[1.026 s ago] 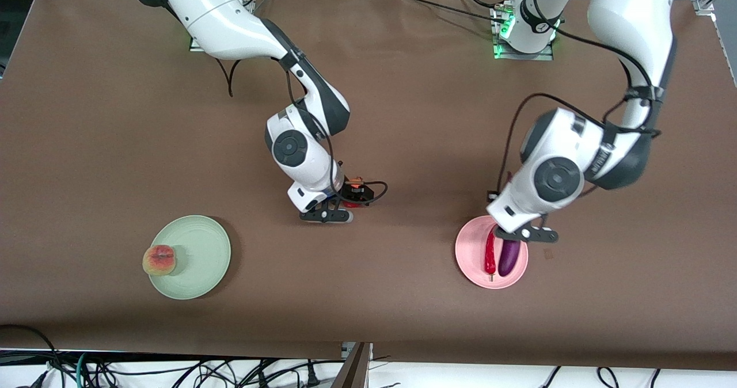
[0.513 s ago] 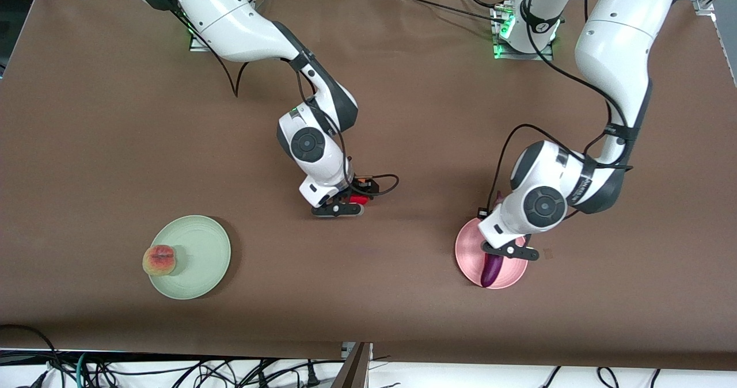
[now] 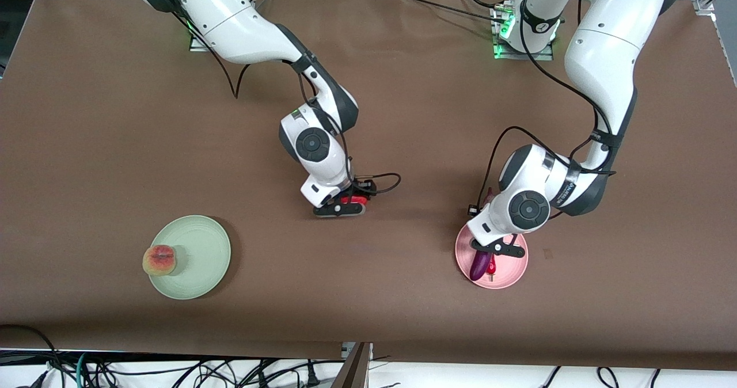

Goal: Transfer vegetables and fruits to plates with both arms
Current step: 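Lower the eggplant onto the pink plate while the right gripper grasps the apple, then place the red apple on the green plate while the left gripper withdraws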

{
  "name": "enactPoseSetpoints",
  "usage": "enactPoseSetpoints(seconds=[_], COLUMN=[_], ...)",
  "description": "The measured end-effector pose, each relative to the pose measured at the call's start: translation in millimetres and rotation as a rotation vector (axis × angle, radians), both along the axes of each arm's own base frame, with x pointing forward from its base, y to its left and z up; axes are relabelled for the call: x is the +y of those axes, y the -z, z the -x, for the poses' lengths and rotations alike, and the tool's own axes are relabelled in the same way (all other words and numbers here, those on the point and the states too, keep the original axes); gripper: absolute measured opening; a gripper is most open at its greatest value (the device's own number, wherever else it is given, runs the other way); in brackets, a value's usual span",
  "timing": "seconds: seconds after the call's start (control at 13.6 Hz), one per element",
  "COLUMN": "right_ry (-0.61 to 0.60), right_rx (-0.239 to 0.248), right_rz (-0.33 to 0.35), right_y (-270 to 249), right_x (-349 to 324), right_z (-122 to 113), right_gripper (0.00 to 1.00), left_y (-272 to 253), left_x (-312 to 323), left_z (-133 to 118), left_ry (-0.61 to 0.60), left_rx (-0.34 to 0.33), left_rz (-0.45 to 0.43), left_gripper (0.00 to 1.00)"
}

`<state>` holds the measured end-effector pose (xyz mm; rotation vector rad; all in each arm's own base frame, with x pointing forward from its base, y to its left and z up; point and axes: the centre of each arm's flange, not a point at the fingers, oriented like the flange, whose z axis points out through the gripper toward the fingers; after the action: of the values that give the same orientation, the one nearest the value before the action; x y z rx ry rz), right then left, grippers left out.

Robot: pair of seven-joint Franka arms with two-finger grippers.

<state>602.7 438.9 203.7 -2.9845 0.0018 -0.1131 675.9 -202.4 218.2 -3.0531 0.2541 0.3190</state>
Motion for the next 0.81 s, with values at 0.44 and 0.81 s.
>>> enactPoseSetpoints(seconds=[0.44, 0.81], right_ry=[-0.155, -0.335], right_rx=[-0.003, 0.005], right_rz=[0.101, 0.126], right_y=[-89.3, -65.0], right_x=[-190.2, -350.0], right_z=[-109.3, -143.6], right_gripper=[0.88, 0.88], left_y=[-22.3, -148.6], left_x=[8.2, 50.7], left_z=[-12.1, -19.6], left_ry=[-0.017, -0.076], left_rx=[-0.036, -0.114], left_rz=[0.007, -0.027], left_gripper=[1.0, 1.0])
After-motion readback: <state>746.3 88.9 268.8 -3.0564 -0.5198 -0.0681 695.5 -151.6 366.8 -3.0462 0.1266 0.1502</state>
